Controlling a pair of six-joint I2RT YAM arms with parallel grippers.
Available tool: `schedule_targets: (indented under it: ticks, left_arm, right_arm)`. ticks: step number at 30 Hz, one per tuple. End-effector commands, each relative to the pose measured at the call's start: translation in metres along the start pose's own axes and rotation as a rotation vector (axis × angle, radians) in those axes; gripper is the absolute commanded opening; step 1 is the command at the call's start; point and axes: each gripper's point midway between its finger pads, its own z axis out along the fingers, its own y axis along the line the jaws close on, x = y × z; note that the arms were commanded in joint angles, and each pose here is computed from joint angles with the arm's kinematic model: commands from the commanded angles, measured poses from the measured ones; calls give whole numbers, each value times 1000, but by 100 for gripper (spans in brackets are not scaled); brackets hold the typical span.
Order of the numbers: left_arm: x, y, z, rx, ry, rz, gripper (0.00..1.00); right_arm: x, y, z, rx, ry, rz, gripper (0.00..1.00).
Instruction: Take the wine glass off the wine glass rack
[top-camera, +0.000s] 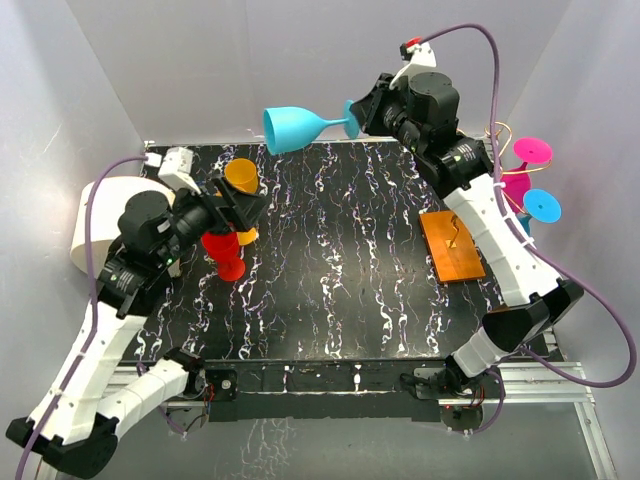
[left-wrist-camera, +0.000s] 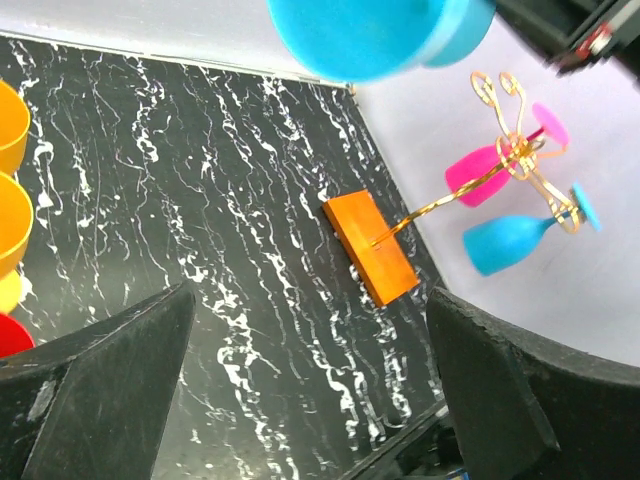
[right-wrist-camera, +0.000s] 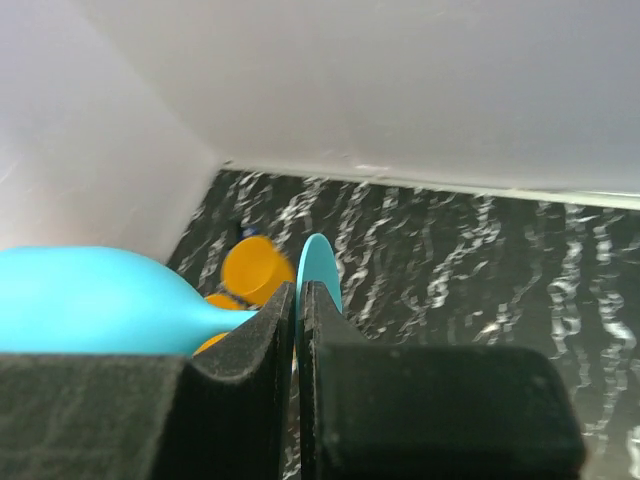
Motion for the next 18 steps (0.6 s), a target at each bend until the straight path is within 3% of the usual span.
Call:
schedule_targets:
  ticks: [1, 5, 18]
  left_arm:
    - [-13, -2, -30, -72, -54, -146, 99]
    - [-27, -12, -51, -57, -105, -199, 99]
    - [-25, -60, -71, 174, -60, -355, 99]
  right_arm:
    - [-9, 51, -14, -260, -9, 139, 0]
    - [6, 62, -20, -335, 44, 182, 0]
    - [40, 47, -52, -323, 61, 233, 0]
